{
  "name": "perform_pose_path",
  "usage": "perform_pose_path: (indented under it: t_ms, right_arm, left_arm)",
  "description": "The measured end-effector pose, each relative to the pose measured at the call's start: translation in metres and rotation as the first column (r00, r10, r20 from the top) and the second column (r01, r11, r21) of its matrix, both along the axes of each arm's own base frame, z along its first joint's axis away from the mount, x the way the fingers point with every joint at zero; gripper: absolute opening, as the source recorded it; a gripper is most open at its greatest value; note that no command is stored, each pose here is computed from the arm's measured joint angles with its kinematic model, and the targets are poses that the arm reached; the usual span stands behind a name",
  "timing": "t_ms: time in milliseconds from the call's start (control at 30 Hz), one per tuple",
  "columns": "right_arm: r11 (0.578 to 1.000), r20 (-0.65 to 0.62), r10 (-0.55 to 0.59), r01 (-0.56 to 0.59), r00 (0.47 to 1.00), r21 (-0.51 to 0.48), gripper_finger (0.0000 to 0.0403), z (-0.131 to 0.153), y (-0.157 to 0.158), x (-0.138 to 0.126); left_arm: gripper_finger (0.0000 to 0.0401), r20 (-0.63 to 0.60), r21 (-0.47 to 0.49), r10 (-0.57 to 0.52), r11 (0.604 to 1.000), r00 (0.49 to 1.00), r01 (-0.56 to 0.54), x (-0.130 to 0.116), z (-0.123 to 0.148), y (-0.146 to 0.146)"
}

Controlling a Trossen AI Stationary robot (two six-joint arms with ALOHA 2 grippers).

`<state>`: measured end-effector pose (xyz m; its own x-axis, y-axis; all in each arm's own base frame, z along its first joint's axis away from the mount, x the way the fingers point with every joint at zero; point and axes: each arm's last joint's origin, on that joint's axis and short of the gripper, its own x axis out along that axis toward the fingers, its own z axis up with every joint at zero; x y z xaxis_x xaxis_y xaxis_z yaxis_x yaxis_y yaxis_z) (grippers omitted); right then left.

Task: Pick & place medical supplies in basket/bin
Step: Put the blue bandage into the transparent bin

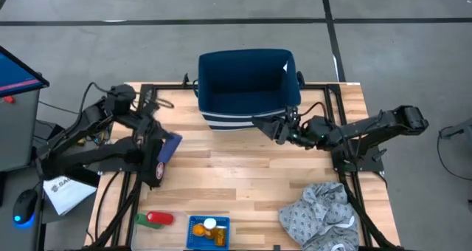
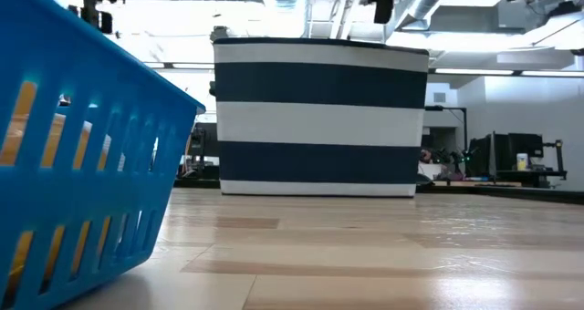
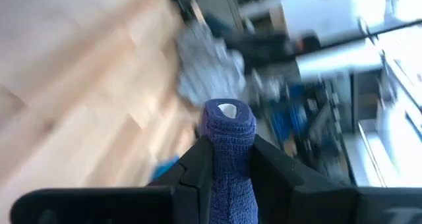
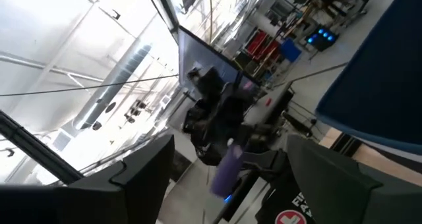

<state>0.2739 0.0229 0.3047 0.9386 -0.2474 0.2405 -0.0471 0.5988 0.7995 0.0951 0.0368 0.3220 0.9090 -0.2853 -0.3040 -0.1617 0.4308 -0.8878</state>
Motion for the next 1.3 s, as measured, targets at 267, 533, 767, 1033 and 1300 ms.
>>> perform_pose_path:
  t_ms: [267, 533, 767, 1033, 1300]
  right_arm:
    - [1.000, -0.004, -0.012, 0.012, 1.000, 0.005, 0.0292, 0.000, 0.010, -0.002]
    - [1.000, 0.004, 0.015, -0.015, 1.000, 0.027, 0.0292, 0.000, 0.012, -0.002]
    - [0.997, 0.003, 0.075, -0.075, 0.997, 0.023, 0.0292, 0.000, 0.025, -0.003]
    - [0.992, -0.023, 0.129, -0.128, 0.991, 0.011, 0.0292, -0.002, 0.040, -0.006]
    - [0.991, -0.040, 0.132, -0.132, 0.990, 0.009, 0.0292, -0.004, 0.041, -0.006]
  left_arm:
    - [0.0075, -0.070, -0.011, -0.239, 0.971, 0.968, 0.239, 0.018, -0.005, -0.029]
    - [0.0075, -0.279, -0.044, -0.416, 0.906, 0.865, 0.422, 0.057, -0.026, -0.076]
    - [0.0075, -0.384, -0.120, -0.564, 0.815, 0.731, 0.567, 0.086, -0.052, -0.138]
    - [0.0075, -0.521, -0.179, -0.575, 0.796, 0.630, 0.579, 0.087, -0.082, -0.190]
    - [0.0076, -0.600, -0.181, -0.548, 0.803, 0.583, 0.567, 0.090, -0.104, -0.211]
